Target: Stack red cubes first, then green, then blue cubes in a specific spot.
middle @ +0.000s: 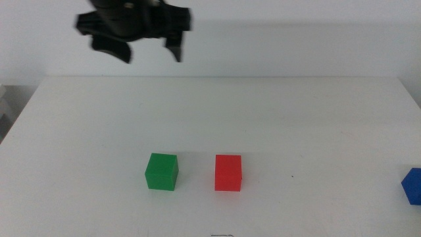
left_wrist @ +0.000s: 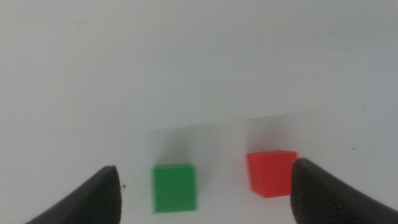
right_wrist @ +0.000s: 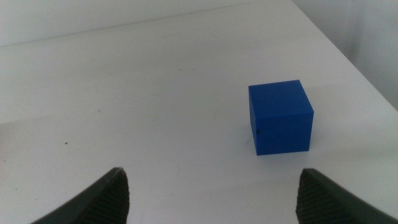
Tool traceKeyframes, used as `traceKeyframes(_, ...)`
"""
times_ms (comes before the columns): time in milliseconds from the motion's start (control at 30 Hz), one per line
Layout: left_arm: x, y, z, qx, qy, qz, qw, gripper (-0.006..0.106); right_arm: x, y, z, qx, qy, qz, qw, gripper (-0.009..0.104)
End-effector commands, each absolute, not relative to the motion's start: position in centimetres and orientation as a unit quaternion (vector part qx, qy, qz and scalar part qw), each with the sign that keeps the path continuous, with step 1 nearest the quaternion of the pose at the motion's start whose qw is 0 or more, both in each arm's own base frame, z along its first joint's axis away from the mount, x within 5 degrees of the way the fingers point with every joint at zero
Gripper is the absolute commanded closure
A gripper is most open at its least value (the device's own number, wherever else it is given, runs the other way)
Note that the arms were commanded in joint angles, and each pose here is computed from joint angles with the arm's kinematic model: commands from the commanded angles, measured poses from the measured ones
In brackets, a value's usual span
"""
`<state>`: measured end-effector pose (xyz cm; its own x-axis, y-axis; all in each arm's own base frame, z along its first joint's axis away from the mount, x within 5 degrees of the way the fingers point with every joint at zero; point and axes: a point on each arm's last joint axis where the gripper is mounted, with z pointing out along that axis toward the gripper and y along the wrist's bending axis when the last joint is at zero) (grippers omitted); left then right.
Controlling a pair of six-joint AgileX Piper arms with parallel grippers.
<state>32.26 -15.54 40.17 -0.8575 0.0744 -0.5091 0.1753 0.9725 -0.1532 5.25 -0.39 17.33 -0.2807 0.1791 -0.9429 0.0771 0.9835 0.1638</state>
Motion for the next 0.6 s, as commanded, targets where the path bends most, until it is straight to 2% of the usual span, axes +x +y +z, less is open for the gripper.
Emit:
traceKeyframes(0, 30.1, -12.7, 42.4, 0.054, 0.959, -0.1, 0.26, 0.007, 5.3, -0.4, 18.1, 0.068, 0.776, 0.036, 0.626, 0.021)
traceKeyframes(233, 28.3, -8.4, 40.2, 0.016, 0.972, -0.08, 0.222, 0.007, 5.3, -0.4, 18.1, 0.068, 0.776, 0.036, 0.626, 0.021)
traceKeyframes(400, 27.4, -8.3, 38.3, 0.027, 0.979, -0.071, 0.19, 0.007, 5.3, -0.4, 18.1, 0.068, 0.776, 0.036, 0.626, 0.021)
traceKeyframes(567, 27.4, -8.8, 37.9, 0.029, 0.979, -0.096, 0.176, 0.007, 5.3, -0.4, 18.1, 0.068, 0.776, 0.036, 0.626, 0.021)
